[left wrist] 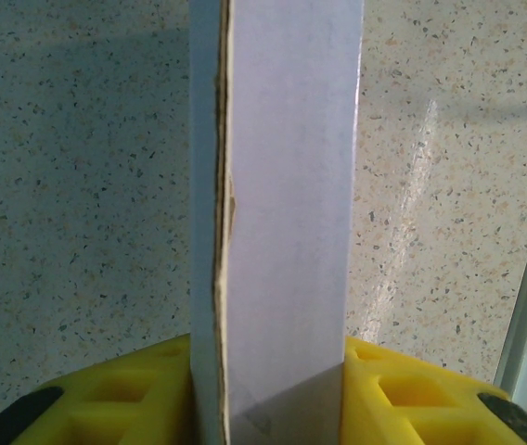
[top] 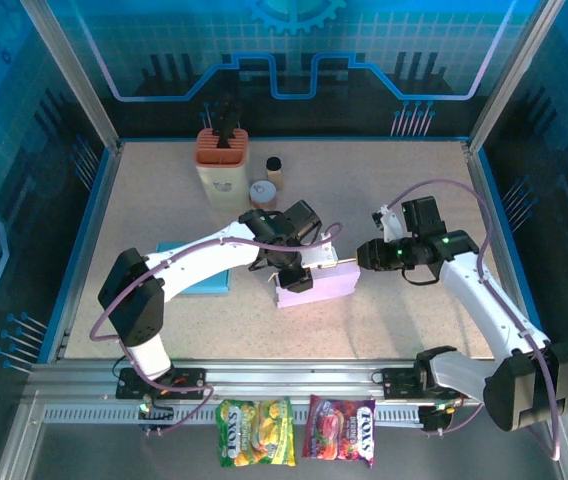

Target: Fold the paper box

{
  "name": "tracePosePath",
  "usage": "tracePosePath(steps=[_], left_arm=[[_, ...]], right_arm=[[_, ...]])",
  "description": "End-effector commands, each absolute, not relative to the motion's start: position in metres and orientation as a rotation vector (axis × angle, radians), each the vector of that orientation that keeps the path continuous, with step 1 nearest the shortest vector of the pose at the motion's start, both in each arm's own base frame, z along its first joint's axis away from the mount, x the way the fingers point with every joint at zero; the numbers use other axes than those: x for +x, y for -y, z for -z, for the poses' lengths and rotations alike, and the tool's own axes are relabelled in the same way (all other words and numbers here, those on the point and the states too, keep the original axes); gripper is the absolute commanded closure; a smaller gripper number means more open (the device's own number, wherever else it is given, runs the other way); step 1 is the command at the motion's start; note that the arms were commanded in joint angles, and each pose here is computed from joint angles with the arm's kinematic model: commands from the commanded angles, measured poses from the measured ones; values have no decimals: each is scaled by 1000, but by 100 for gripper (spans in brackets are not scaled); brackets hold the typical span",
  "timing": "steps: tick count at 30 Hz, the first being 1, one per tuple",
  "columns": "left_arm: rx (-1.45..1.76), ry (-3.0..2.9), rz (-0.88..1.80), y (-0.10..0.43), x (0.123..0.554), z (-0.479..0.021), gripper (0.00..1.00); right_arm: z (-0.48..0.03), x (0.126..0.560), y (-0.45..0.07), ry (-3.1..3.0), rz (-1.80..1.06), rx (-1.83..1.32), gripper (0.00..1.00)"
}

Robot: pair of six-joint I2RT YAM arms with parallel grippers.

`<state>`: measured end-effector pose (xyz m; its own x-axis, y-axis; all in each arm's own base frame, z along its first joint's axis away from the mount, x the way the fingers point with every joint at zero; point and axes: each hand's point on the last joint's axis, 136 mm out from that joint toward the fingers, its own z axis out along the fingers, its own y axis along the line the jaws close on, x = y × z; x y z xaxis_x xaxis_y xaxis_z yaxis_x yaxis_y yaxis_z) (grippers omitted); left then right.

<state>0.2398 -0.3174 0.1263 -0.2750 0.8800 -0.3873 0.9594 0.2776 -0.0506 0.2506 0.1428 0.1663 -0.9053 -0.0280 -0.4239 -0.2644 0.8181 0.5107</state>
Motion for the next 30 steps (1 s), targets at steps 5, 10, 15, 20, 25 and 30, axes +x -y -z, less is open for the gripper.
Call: tracePosePath(steps=[5, 10, 15, 20, 25, 30], left_arm=[[1703, -2241, 449, 327, 239, -131, 62], [1704, -2241, 453, 328, 239, -131, 62], [1706, -2239, 460, 328, 239, -132, 62], [1708, -2241, 464, 328, 239, -131, 62], [1711, -2241, 464, 327, 239, -132, 62], [1709, -2243, 472, 326, 238, -132, 62]], right_arm=[[-166, 238, -144, -2613, -788, -249, 64], [-167, 237, -144, -2605, -796, -237, 62], [-164, 236, -144, -2615, -800, -233, 60], [-158, 241, -138, -2641, -719, -220, 62], [-189, 252, -136, -2518, -683, -256, 62], [-183, 255, -129, -2521, -644, -267, 57]])
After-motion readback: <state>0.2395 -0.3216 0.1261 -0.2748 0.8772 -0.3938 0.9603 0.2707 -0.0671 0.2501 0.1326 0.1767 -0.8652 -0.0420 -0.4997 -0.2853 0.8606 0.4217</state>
